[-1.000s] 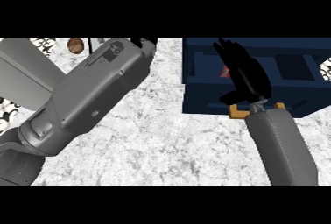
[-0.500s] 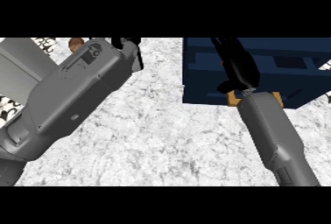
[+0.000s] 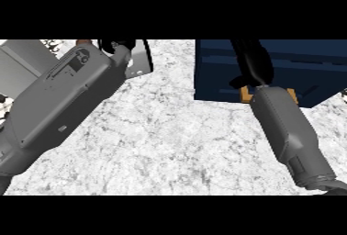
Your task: Pick up the can, place it into the drawer and close the drawer
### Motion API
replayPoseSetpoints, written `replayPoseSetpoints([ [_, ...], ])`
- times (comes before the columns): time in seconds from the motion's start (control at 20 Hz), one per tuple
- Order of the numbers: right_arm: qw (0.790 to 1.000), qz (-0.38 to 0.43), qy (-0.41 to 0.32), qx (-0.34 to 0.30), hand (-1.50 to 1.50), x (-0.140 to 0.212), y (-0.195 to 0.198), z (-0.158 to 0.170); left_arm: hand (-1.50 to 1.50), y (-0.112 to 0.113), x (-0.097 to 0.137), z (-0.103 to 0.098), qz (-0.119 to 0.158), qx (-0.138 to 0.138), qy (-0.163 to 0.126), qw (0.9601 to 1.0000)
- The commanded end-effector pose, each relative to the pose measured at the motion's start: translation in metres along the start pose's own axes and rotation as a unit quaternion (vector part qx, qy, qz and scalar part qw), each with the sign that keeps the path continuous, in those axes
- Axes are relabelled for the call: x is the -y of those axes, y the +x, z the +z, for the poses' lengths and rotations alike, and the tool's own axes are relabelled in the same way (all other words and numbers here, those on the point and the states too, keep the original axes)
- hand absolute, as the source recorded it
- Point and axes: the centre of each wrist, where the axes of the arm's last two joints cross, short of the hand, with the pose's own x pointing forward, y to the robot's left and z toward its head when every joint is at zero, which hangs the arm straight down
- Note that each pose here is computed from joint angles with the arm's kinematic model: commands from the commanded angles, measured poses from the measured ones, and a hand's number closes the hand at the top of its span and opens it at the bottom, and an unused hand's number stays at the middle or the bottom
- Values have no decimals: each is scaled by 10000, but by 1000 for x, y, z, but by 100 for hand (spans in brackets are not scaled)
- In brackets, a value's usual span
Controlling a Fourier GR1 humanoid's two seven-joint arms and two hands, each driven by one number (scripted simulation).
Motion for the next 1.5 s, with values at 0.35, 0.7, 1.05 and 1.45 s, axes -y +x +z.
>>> replayPoseSetpoints([
  [0.35,9992,96,-313,-230,-150,15,-3,-32,-150,18,-15,2,-94,160,-70,9998],
  [0.7,9980,179,-438,-418,-150,35,-12,-49,-150,11,-21,12,-17,91,-100,9999],
  [1.05,9994,-177,-71,-276,-150,60,-19,-66,-150,18,-23,18,24,121,-249,9996],
  [1.45,9519,-2958,-187,-780,-150,49,15,-71,-150,19,-22,18,-40,50,-180,9998],
])
